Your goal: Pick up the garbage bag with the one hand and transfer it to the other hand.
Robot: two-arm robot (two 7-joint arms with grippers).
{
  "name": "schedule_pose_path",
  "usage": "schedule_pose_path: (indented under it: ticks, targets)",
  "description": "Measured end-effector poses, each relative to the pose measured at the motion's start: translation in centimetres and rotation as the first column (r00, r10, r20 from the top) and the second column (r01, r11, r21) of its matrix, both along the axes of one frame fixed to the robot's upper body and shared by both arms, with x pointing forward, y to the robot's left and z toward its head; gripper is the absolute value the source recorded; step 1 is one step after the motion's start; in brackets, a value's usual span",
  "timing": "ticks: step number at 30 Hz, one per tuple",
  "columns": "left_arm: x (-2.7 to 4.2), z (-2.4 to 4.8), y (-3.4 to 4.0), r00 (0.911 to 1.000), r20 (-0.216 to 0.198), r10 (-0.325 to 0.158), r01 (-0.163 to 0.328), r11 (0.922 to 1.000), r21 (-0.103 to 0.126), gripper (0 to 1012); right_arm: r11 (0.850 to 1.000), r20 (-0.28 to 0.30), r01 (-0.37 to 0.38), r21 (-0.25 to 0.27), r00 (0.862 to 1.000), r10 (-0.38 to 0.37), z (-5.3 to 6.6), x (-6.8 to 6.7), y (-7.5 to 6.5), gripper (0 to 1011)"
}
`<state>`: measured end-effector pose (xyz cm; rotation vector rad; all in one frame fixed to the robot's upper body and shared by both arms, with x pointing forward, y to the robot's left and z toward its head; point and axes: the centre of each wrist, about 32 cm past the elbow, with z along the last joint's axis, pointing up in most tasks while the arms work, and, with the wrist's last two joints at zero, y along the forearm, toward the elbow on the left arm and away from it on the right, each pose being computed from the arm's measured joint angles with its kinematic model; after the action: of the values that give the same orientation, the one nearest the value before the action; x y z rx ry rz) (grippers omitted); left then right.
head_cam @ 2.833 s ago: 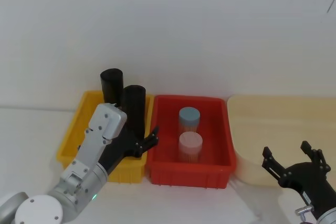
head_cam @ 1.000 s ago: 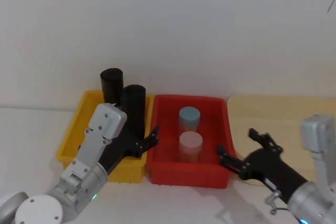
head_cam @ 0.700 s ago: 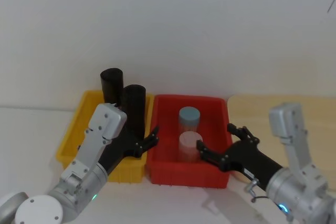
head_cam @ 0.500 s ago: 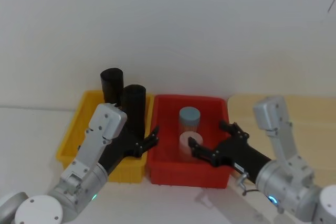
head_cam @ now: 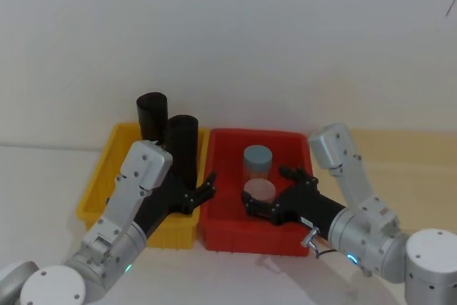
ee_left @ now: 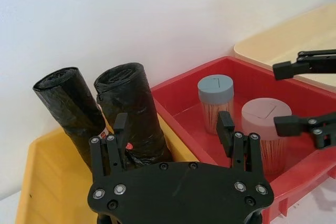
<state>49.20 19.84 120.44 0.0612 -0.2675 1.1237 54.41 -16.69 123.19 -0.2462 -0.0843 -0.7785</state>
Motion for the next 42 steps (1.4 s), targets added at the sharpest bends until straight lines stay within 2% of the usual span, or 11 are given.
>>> schedule_pose_path:
  ticks: [7, 20, 27, 34, 42]
  targets:
    - [0.00, 0.00, 0.00, 1.0000, 0.000, 0.000, 0.000, 1.0000, 0.000, 1001, 0.998, -0.013, -0.016, -0.057, 1.000, 0.015, 0.2, 0.7, 0.6, 1002]
    - [0.00, 0.00, 0.00, 1.0000, 0.000, 0.000, 0.000, 1.0000, 0.000, 1001, 0.992, -0.024, -0.028, -0.122, 0.999, 0.025, 0.6, 1.6, 1.1, 1002]
    - [0.00, 0.00, 0.00, 1.0000, 0.000, 0.000, 0.000, 1.0000, 0.000, 1001, 0.989, -0.027, -0.033, -0.142, 0.999, 0.029, 0.7, 1.9, 1.3, 870]
    - [0.00, 0.00, 0.00, 1.0000, 0.000, 0.000, 0.000, 1.0000, 0.000, 1000, 0.988, -0.028, -0.034, -0.152, 0.999, 0.030, 0.8, 2.0, 1.4, 665]
    - [0.00, 0.00, 0.00, 1.0000, 0.000, 0.000, 0.000, 1.0000, 0.000, 1001, 0.987, -0.028, -0.035, -0.157, 0.999, 0.031, 0.9, 2.1, 1.4, 660]
